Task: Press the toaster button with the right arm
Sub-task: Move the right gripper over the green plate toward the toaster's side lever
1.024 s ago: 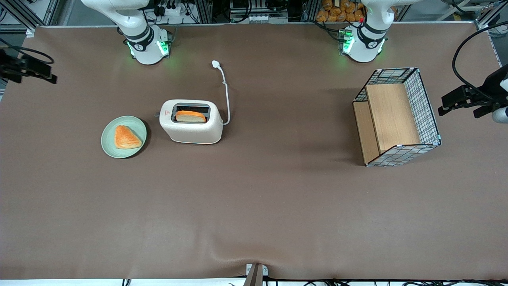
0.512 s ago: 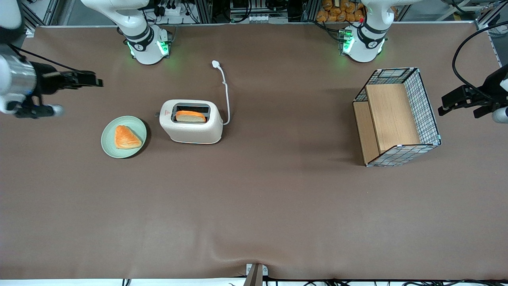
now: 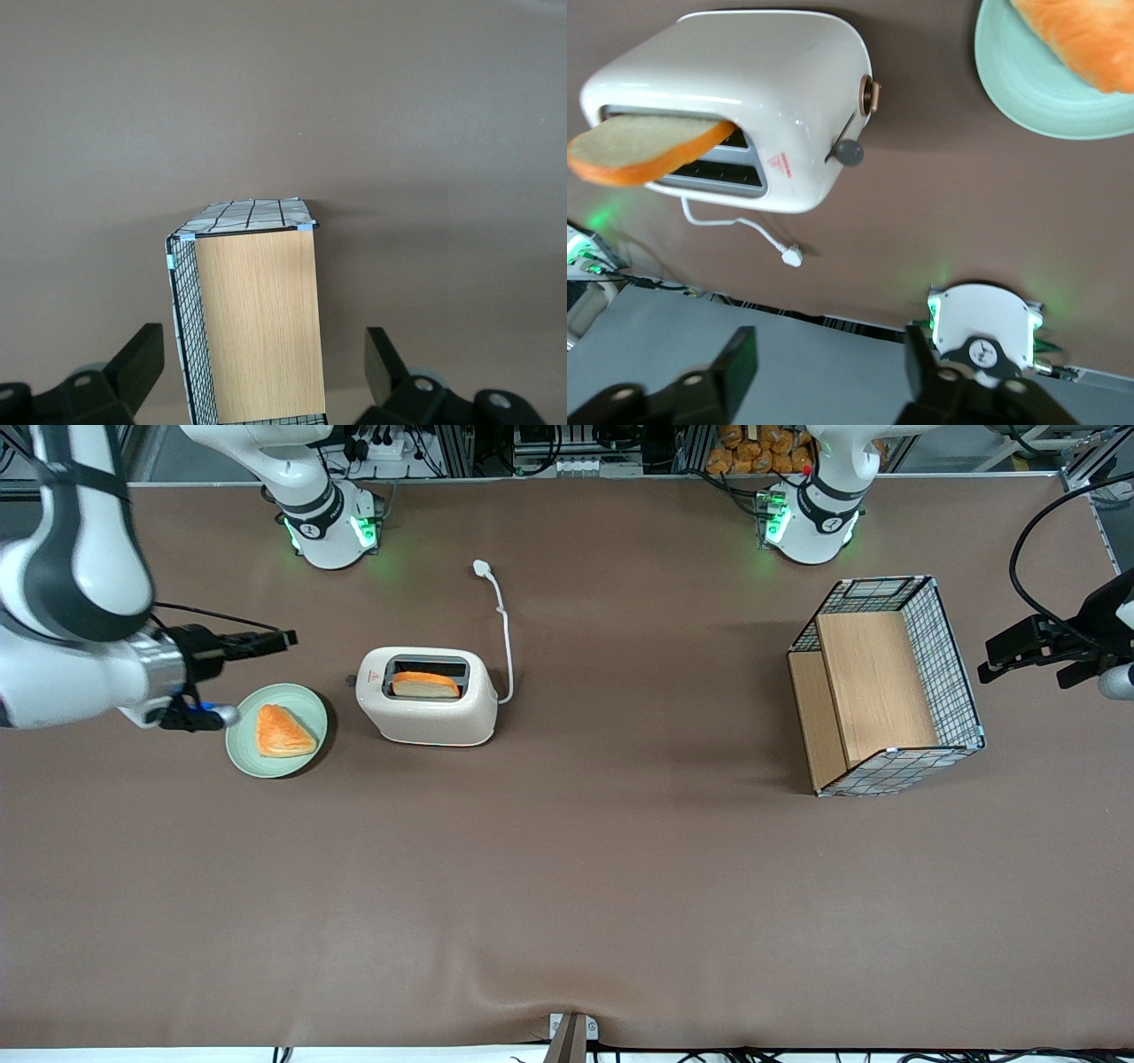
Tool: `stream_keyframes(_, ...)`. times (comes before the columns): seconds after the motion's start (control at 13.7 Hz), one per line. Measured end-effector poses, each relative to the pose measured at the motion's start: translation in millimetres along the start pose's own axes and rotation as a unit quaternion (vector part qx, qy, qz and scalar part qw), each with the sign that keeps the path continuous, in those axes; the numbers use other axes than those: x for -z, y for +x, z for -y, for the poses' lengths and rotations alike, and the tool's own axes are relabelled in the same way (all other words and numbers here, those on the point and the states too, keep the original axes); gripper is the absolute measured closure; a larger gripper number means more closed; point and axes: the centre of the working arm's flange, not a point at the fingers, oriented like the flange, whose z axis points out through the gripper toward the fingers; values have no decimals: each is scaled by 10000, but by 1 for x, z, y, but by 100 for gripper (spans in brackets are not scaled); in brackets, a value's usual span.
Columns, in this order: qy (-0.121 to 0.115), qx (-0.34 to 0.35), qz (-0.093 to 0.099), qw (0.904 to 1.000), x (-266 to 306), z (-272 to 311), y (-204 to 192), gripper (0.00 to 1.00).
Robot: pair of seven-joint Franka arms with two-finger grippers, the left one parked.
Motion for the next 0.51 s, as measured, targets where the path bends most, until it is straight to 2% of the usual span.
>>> stream_keyframes(0.07, 8, 8, 7, 10000, -14, 3, 6, 26)
stream_keyframes(0.15, 66, 20, 28, 10000, -26, 7, 9, 34)
stream_keyframes(0.51, 212, -8, 133, 9997, -52, 5, 17, 92)
